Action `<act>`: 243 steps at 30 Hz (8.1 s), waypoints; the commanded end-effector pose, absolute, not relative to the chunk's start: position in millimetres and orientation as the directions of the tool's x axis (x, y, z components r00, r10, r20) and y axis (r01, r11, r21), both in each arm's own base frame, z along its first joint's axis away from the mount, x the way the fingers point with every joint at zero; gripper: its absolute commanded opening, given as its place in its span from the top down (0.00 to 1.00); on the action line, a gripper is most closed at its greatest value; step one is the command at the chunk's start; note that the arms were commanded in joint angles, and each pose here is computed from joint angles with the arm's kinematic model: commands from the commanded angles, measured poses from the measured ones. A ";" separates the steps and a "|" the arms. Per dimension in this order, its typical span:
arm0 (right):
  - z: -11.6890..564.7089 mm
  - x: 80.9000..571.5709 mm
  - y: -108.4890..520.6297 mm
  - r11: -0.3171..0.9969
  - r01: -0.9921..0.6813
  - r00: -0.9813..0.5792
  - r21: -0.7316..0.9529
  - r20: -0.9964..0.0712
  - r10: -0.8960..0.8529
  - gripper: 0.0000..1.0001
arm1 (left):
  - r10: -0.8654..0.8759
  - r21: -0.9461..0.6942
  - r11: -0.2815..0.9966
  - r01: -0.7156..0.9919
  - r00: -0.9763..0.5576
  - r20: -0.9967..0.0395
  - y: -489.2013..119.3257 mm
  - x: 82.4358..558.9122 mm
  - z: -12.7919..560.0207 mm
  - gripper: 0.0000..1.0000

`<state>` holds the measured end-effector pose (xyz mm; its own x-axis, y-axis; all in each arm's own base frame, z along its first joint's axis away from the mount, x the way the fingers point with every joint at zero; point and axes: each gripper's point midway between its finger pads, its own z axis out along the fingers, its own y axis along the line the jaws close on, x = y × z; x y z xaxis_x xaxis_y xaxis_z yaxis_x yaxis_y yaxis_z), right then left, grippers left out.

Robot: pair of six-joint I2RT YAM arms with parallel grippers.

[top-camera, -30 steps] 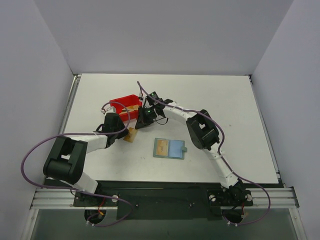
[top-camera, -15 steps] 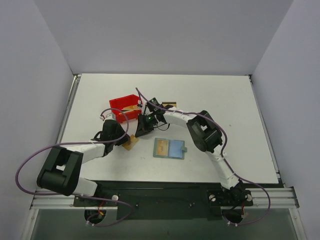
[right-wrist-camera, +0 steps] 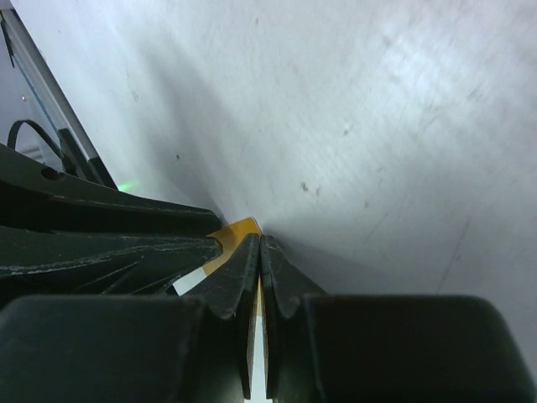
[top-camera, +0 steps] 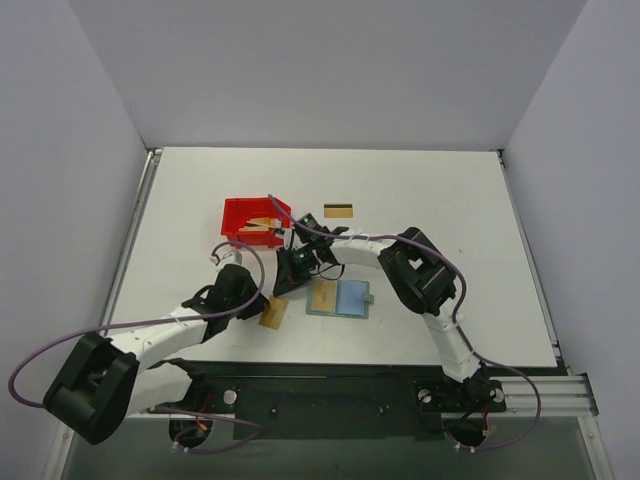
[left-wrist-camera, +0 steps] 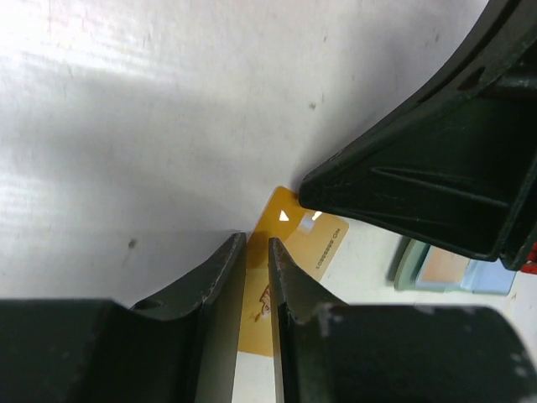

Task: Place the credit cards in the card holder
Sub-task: Move the credit card to the corner of the board, then pick up the credit card at the corner of the board, then insert the credit card into the card holder.

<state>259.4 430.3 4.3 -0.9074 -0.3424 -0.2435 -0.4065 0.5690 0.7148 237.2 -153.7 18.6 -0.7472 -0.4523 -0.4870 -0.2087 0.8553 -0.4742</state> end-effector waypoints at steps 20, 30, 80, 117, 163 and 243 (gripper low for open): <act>-31.3 192.6 373.5 0.684 -0.418 -0.896 0.598 -0.148 -0.418 1.00 | -0.419 -0.407 0.881 -0.241 -0.797 -0.435 -154.7 168.2 0.9 0.72; -31.2 173.7 372.1 0.666 -0.440 -0.879 0.603 -0.136 -0.457 1.00 | -0.408 -0.420 0.878 -0.230 -0.818 -0.405 -164.0 143.2 -2.3 0.72; 13.5 98.9 362.8 0.729 -0.140 -0.968 0.670 -0.248 0.042 0.59 | -0.245 -0.386 0.920 -0.064 -0.864 -0.441 -178.0 126.4 7.5 0.72; -10.7 82.9 352.9 0.678 0.019 -0.964 0.735 -0.166 0.207 0.60 | -0.208 -0.401 0.915 -0.041 -0.900 -0.382 -180.4 97.9 -5.8 0.76; 225.7 181.6 321.7 0.147 -0.539 -0.832 0.829 -0.551 0.057 1.00 | -0.520 -0.774 0.394 0.496 -0.574 -0.632 -241.4 246.4 269.9 0.16; 247.4 199.3 305.1 0.164 -0.637 -0.740 0.753 -0.657 0.142 0.91 | -0.406 -0.808 0.149 0.570 -0.709 -0.576 -282.7 202.5 271.5 1.00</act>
<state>198.7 302.0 227.5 -0.7856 0.1325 -0.6043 -0.5714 0.2192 0.7909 199.2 -283.3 250.5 -0.7532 -0.3595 -0.5508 0.5238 0.1787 -0.8329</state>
